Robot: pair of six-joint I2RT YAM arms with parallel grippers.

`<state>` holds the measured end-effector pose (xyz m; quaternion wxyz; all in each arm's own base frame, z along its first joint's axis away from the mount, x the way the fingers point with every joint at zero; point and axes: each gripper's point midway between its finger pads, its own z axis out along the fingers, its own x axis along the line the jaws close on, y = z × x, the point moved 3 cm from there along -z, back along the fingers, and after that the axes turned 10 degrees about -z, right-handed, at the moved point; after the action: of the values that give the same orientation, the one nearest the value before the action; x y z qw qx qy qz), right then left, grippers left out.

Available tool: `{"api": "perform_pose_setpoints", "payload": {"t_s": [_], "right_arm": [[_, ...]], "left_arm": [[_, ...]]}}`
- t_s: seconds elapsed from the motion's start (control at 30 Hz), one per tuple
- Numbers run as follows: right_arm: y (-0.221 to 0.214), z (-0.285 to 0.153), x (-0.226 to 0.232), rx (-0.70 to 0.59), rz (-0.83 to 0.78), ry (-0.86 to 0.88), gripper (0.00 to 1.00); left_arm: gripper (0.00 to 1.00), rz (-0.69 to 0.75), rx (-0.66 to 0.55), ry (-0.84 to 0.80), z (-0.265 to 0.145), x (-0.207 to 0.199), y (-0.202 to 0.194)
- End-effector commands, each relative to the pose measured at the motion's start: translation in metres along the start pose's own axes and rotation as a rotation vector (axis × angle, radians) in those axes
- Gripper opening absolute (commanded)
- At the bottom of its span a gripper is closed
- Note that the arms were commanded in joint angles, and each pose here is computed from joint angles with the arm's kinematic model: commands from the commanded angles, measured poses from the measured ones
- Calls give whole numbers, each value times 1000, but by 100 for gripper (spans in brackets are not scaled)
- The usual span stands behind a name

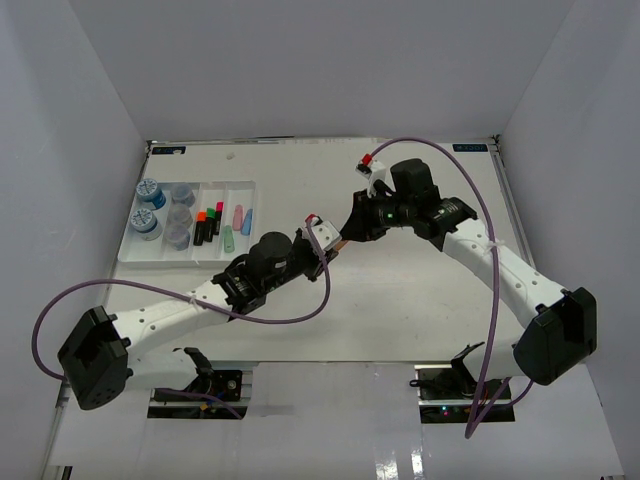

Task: Sort the stationery into containers
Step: Close the pen cap on the pen.

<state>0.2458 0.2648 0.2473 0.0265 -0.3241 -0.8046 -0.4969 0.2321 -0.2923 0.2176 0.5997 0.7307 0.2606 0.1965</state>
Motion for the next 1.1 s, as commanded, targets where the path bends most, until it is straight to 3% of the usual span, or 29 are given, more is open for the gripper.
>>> {"api": "perform_pose_setpoints", "payload": {"t_s": [0.0,0.27,0.47,0.67,0.73,0.77,0.93,1.07], "right_arm": [[-41,17,5,136,53,37,8],[-49,23,3,158,57,28,8],[-37,16,-1,119,32,-5,8],[-31,17,1,108,43,35,8],[-33,20,0,109,48,40,8],[-32,19,1,104,47,40,8],[-23,15,1,74,29,21,8],[-18,12,-3,56,24,-1,8]], "left_arm": [[15,-10,-370,-88,-8,-17,116],[10,-10,-439,-93,-13,-19,143],[23,-7,-372,-51,-15,-12,112],[24,-24,-340,-11,-22,-5,95],[31,-21,-351,-11,-22,-5,101],[39,-19,-351,-10,-22,-5,102],[49,-11,-324,-8,-18,-5,98],[67,-23,-301,-1,-20,-4,89]]}}
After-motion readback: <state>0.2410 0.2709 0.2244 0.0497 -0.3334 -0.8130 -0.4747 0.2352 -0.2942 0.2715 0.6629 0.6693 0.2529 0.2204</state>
